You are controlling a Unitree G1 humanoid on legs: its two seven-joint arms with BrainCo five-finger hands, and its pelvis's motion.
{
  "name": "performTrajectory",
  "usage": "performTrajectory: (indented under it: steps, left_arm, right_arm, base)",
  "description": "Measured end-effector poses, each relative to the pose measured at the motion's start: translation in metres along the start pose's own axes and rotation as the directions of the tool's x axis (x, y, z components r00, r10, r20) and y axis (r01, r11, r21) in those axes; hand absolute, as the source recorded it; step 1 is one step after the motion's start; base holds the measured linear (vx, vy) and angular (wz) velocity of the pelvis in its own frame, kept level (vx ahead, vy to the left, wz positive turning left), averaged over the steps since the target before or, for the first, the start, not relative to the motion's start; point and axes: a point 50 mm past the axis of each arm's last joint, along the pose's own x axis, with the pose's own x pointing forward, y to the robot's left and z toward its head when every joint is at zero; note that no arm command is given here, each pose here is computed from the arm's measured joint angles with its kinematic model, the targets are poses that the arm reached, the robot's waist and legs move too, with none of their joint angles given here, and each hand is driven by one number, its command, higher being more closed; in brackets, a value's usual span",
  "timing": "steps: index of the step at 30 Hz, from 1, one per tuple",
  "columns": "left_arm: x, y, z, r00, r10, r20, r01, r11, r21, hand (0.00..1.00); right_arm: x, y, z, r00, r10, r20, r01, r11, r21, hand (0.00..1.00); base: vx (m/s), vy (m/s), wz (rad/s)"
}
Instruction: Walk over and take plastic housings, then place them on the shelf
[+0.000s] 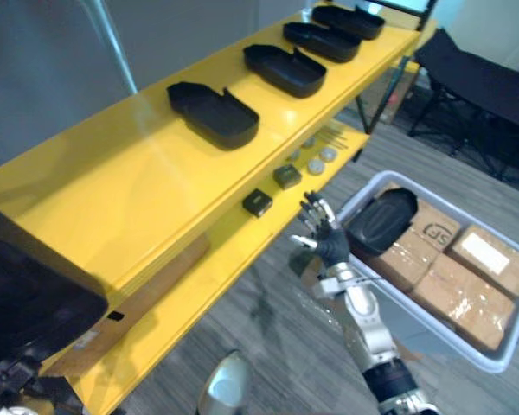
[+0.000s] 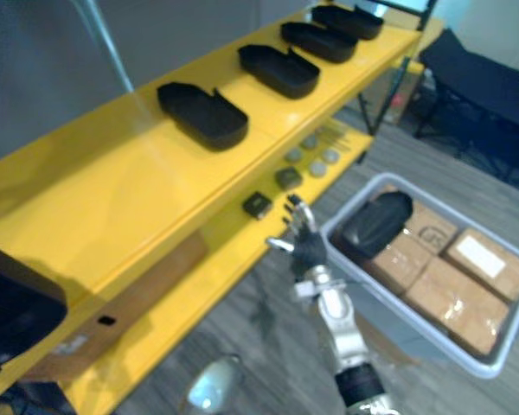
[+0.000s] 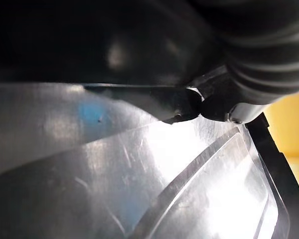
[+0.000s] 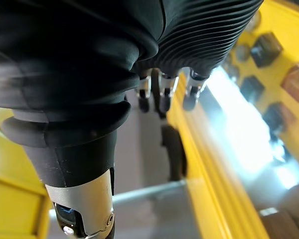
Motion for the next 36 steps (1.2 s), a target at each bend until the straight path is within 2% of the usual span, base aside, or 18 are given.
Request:
performTrajectory:
  steps: [6, 11, 17, 19, 23, 26, 32, 36]
  left_arm:
    - [-0.002, 0.003, 0.000, 1.000, -0.013, -0.006, 0.013, 1.000, 0.024, 1.00]
    - [-0.001, -0.010, 0.001, 0.997, -0.079, 0.004, 0.079, 0.996, -0.028, 1.00]
    - [-0.002, -0.023, 0.006, 0.987, -0.160, 0.025, 0.162, 0.983, -0.082, 1.00]
    - [0.002, -0.040, 0.010, 0.958, -0.279, 0.062, 0.286, 0.946, -0.155, 1.00]
    - [0.005, -0.074, 0.018, 0.895, -0.416, 0.160, 0.444, 0.862, -0.243, 1.00]
    - [0.008, -0.088, 0.027, 0.887, -0.398, 0.235, 0.456, 0.837, -0.302, 1.00]
    - [0.007, -0.102, 0.033, 0.872, -0.405, 0.275, 0.483, 0.804, -0.346, 1.00]
    - [0.006, -0.107, 0.035, 0.872, -0.397, 0.285, 0.480, 0.807, -0.344, 1.00]
  right_arm:
    - [-0.005, -0.007, -0.003, 1.000, -0.016, -0.017, 0.016, 1.000, -0.001, 0.00]
    - [-0.020, -0.042, -0.001, 0.987, -0.163, -0.018, 0.162, 0.986, -0.025, 0.00]
    - [-0.020, -0.042, 0.003, 0.988, -0.154, 0.022, 0.155, 0.985, -0.074, 0.00]
    - [-0.029, -0.044, 0.006, 0.985, -0.168, 0.033, 0.170, 0.983, -0.075, 0.00]
    - [-0.030, -0.048, 0.018, 0.980, -0.180, 0.082, 0.190, 0.973, -0.129, 0.00]
    - [-0.013, -0.055, 0.042, 0.966, -0.162, 0.202, 0.199, 0.964, -0.179, 0.00]
    - [-0.008, -0.054, 0.055, 0.951, -0.160, 0.266, 0.216, 0.957, -0.195, 0.00]
    - [-0.007, -0.057, 0.061, 0.938, -0.181, 0.297, 0.244, 0.951, -0.192, 0.00]
  base:
    - [-0.02, -0.021, 0.06]
    - [0.03, -0.033, 0.94]
    - [0.00, 0.060, 0.19]
    - [-0.10, 0.019, 0.44]
    - [-0.15, -0.069, 0.44]
    - [-0.22, -0.051, -0.36]
    - [-0.13, -0.028, -0.37]
    - [-0.07, -0.001, -0.20]
